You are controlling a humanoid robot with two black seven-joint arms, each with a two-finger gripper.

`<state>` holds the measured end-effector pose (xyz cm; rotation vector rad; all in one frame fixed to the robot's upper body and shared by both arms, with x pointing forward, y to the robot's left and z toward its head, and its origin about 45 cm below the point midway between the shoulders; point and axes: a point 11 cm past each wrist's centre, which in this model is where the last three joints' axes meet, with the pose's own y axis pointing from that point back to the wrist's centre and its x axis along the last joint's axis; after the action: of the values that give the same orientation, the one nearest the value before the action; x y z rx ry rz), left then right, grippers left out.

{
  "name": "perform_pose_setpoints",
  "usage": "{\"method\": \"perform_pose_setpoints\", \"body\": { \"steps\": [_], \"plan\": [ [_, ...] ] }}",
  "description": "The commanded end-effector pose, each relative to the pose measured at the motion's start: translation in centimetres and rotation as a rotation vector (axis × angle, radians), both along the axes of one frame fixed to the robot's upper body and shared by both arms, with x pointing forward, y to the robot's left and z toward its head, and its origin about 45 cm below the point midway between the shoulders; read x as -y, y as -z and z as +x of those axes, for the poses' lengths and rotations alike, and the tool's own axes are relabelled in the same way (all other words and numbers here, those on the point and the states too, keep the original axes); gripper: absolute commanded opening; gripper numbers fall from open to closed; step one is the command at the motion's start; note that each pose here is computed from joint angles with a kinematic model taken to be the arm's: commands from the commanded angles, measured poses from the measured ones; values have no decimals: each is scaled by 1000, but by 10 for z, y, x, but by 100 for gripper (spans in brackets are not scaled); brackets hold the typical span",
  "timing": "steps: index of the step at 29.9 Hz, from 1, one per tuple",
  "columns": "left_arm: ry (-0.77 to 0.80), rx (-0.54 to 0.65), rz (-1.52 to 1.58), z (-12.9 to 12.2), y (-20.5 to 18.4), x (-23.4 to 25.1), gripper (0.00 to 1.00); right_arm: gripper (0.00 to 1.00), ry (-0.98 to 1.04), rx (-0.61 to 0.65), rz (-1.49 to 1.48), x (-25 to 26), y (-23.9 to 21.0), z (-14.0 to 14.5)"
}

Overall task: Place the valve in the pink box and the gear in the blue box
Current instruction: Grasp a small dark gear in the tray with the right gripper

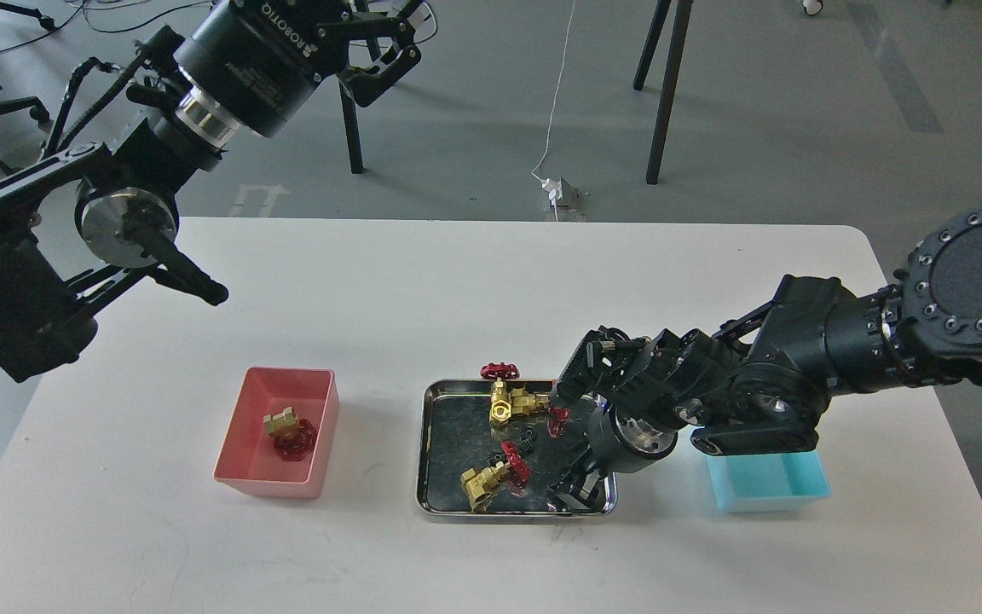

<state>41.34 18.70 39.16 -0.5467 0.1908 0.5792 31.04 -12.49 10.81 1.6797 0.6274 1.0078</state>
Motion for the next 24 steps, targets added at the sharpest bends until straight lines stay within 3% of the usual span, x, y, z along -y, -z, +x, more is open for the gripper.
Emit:
{"method": "perform_pose_setpoints", "body": {
  "steps": [1, 9, 24],
  "plan": [
    [-7, -6, 1, 1, 3, -2, 99, 54, 3, 1, 1, 1, 1, 0],
    [7, -15, -8, 0, 6, 5, 99, 46, 2, -3, 4, 1, 2, -1],
    [23, -29, -20, -2, 12, 13, 99, 46, 2, 15, 40, 1, 6, -2]
  ]
}}
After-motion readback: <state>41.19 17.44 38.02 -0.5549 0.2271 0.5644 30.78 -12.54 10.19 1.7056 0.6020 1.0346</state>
